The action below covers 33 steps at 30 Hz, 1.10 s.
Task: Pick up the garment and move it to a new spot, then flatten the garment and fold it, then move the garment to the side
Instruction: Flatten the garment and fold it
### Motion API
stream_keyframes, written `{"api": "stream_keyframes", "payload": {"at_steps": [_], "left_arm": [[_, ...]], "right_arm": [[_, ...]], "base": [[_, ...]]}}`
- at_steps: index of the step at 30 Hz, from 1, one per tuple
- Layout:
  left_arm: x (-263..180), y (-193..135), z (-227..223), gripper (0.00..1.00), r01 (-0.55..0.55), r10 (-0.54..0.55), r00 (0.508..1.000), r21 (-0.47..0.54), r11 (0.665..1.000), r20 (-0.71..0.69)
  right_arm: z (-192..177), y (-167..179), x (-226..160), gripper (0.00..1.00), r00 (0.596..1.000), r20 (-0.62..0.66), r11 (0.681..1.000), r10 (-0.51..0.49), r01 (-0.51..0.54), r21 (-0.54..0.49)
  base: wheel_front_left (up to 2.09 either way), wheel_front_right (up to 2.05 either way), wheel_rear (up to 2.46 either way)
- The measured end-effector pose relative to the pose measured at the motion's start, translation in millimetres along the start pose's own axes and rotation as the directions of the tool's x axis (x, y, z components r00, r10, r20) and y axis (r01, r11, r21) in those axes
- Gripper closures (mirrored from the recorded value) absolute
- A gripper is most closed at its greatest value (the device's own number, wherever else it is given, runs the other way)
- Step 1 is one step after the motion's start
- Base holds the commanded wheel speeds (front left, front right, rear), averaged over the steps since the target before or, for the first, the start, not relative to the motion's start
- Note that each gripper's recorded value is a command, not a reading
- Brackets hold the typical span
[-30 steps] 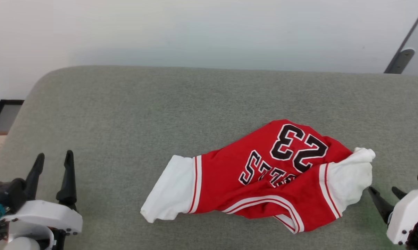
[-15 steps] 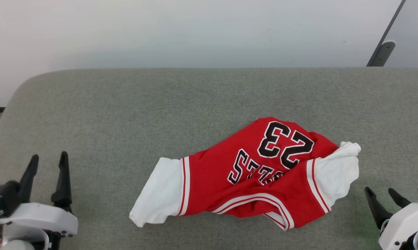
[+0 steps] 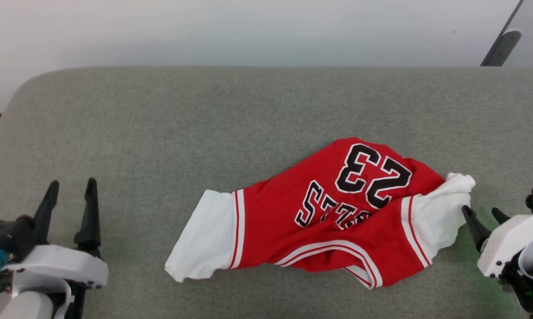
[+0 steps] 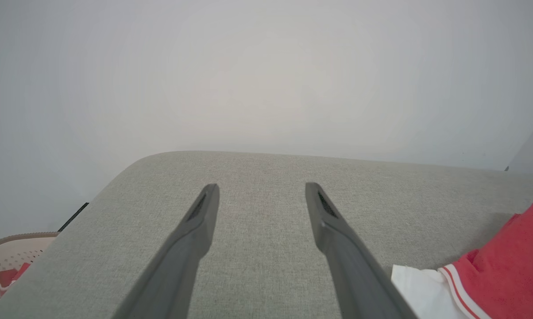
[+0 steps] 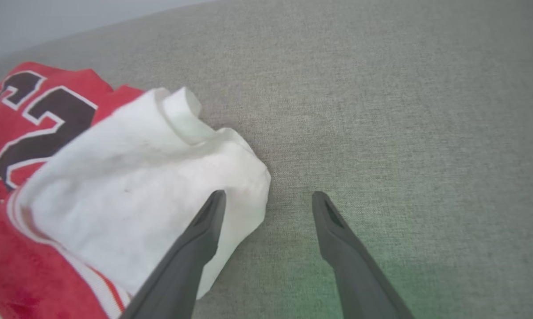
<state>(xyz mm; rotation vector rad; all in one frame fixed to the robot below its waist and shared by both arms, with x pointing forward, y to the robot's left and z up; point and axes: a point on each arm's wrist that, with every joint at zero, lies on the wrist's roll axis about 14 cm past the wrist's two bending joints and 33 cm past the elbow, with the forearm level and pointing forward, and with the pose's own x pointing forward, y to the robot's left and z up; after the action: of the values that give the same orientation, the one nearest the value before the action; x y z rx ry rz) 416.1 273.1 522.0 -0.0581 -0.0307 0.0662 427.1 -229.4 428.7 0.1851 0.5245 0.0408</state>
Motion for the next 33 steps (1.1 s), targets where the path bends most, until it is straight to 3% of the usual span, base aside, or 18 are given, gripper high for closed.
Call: {"api": "stream_keyframes", "payload": {"at_steps": [7,9,23,33], "left_arm": [[1,7,-6,0.0,-0.02,0.02,1.0,0.008,1.0,-0.017],[1,10,-7,0.0,-0.029,0.029,0.999,0.01,1.0,-0.02],[0,8,-6,0.0,-0.027,0.027,1.0,0.008,1.0,-0.015],[-4,6,-3,0.0,-0.024,0.024,1.0,0.009,1.0,-0.01]], "right_arm": [[-22,9,27,0.0,0.991,-0.129,1.0,0.019,-0.022,-0.015],[-25,7,33,1.0,0.987,-0.159,0.999,0.014,-0.02,-0.032],[-17,-9,20,1.0,0.989,-0.148,0.999,-0.004,-0.003,-0.049],[-42,-32,-15,1.0,0.969,-0.239,0.998,-0.061,0.061,-0.007]], "base": [[0.0,0.0,0.0],[0.0,0.0,0.0],[0.0,0.0,0.0],[0.0,0.0,0.0]]}}
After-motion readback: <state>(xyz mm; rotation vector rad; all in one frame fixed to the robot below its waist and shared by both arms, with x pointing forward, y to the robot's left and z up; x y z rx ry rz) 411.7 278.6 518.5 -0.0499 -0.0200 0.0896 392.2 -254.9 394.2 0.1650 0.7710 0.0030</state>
